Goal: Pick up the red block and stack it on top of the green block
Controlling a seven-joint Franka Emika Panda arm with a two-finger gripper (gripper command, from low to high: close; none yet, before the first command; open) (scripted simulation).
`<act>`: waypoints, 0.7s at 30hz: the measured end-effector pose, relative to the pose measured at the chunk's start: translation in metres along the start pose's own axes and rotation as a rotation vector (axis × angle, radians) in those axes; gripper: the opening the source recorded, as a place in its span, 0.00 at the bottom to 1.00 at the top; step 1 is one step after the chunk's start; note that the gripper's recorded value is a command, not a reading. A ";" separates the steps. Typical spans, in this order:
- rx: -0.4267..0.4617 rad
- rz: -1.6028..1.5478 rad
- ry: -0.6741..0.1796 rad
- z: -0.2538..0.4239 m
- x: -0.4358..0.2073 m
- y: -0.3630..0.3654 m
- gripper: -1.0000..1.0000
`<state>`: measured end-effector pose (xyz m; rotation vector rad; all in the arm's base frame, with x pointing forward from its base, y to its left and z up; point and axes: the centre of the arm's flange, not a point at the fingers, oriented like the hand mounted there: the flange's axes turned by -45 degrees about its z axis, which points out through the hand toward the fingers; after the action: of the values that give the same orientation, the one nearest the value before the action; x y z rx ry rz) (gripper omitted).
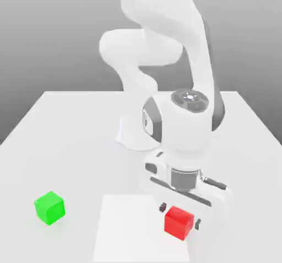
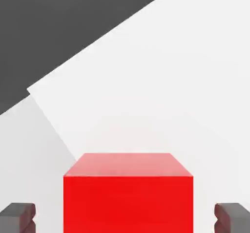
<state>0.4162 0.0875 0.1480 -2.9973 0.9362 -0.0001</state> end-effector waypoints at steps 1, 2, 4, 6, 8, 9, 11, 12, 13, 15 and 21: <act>0.000 0.000 0.000 0.000 0.000 0.000 0.00; 0.001 0.000 0.001 0.000 0.000 0.000 0.00; 0.001 0.000 0.001 0.004 0.000 0.000 0.00; 0.001 0.001 0.002 -0.007 0.000 -0.001 0.00; 0.001 0.001 0.002 -0.027 0.001 -0.001 0.00; 0.001 0.001 0.002 -0.038 0.001 -0.001 0.00; -0.001 0.020 0.002 -0.056 0.005 0.005 0.00; -0.002 0.058 0.003 -0.061 0.014 0.014 0.00; -0.002 0.109 0.003 -0.064 0.025 0.026 0.00; -0.003 0.225 0.003 -0.069 0.050 0.057 0.00; -0.004 0.564 0.004 -0.082 0.104 0.156 0.00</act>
<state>0.4129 -0.0996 0.2298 -2.6230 1.7357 -0.0036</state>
